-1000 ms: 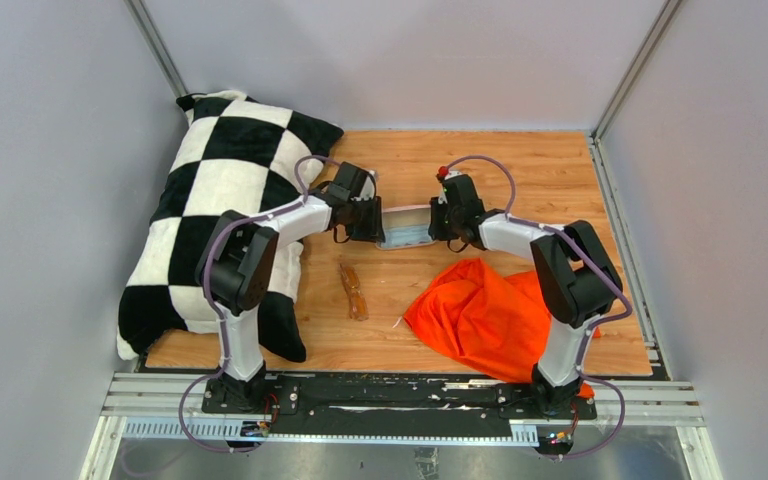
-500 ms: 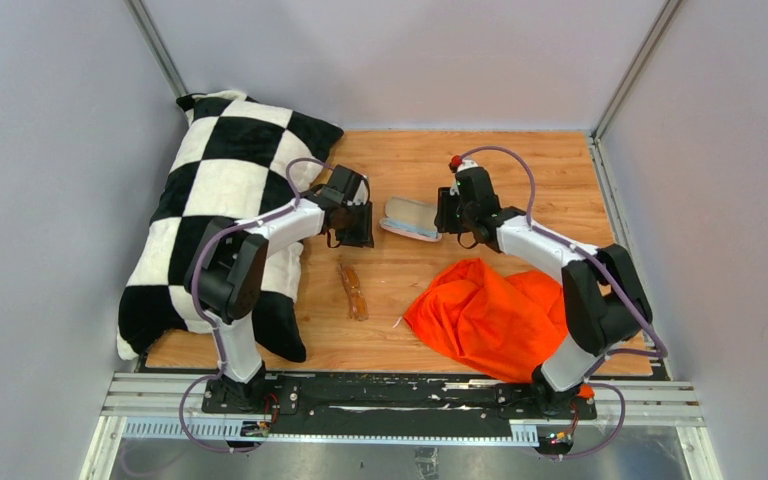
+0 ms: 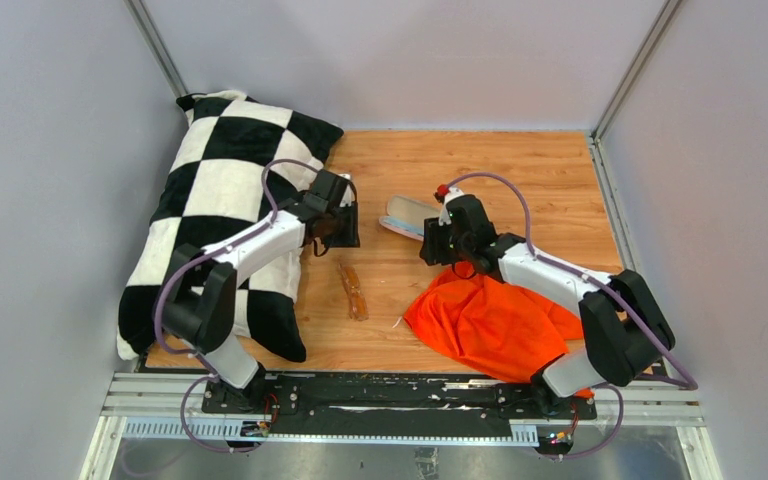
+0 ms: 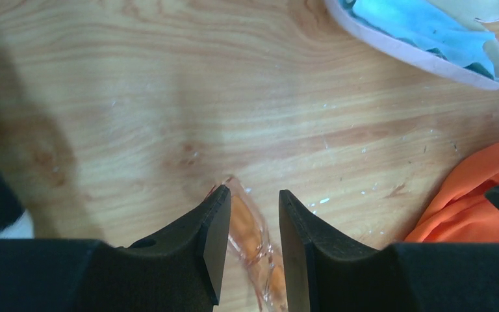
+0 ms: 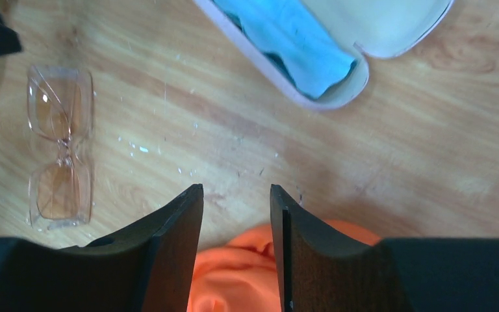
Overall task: Organize the sunglasses
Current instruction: Place the glasses cleaning cloth in the sunglasses case, then move the sunglasses to the center of the board.
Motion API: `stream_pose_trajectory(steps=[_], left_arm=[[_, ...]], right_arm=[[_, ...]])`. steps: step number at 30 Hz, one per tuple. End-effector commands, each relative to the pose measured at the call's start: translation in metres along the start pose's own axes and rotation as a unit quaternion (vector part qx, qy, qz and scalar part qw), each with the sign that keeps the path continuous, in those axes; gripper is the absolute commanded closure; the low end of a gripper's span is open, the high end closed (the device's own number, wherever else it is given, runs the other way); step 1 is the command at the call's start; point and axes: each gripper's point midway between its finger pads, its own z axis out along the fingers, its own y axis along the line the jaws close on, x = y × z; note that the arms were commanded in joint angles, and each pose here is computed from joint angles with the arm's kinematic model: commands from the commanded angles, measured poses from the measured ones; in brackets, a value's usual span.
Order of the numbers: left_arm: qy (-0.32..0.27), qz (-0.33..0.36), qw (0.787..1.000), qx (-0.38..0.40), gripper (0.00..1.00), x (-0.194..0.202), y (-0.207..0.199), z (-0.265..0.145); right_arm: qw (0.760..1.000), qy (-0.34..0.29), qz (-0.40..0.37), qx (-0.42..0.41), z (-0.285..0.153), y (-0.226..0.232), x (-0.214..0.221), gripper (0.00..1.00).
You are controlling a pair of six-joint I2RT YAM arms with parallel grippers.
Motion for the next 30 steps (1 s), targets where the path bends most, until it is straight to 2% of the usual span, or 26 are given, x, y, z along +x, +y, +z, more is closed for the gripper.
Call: stream_pose_trajectory(steps=[1,6,9,11,12,15,21,25,30], left_arm=[[-0.022,-0.025,0.999,-0.040,0.60,0.007,0.020,-0.022],[-0.008,-0.068,0.997,-0.026,0.57,0.034,0.022,-0.030],[-0.010,-0.106,0.994,0.022,0.55,0.051,0.010,-0.025],[-0.004,-0.121,0.992,0.035,0.43,0.063,0.007,-0.023],[0.001,-0.123,0.992,0.033,0.32,0.069,0.006,-0.024],[-0.003,-0.113,0.993,0.039,0.24,0.076,-0.004,-0.030],[0.005,-0.135,0.990,0.050,0.32,0.094,-0.006,-0.017],[0.043,-0.129,0.989,0.066,0.32,0.109,-0.021,-0.007],[0.048,-0.140,0.985,0.087,0.31,0.112,-0.032,0.006]], right_arm=[[0.999,0.014,-0.011,-0.041,-0.008,0.028,0.017,0.50],[0.998,0.037,-0.020,-0.052,-0.001,0.039,0.032,0.49],[0.998,0.028,-0.017,-0.059,0.006,0.043,0.027,0.49],[0.997,0.031,-0.027,-0.060,0.010,0.044,0.025,0.49],[0.997,0.034,-0.034,-0.055,0.012,0.042,0.024,0.49],[0.997,0.039,-0.055,-0.045,0.012,0.040,0.018,0.49],[0.997,0.038,-0.058,-0.037,0.014,0.037,0.015,0.49],[0.997,0.036,-0.069,-0.016,0.013,0.028,0.013,0.49],[0.998,0.024,-0.065,0.011,0.004,0.012,0.003,0.49]])
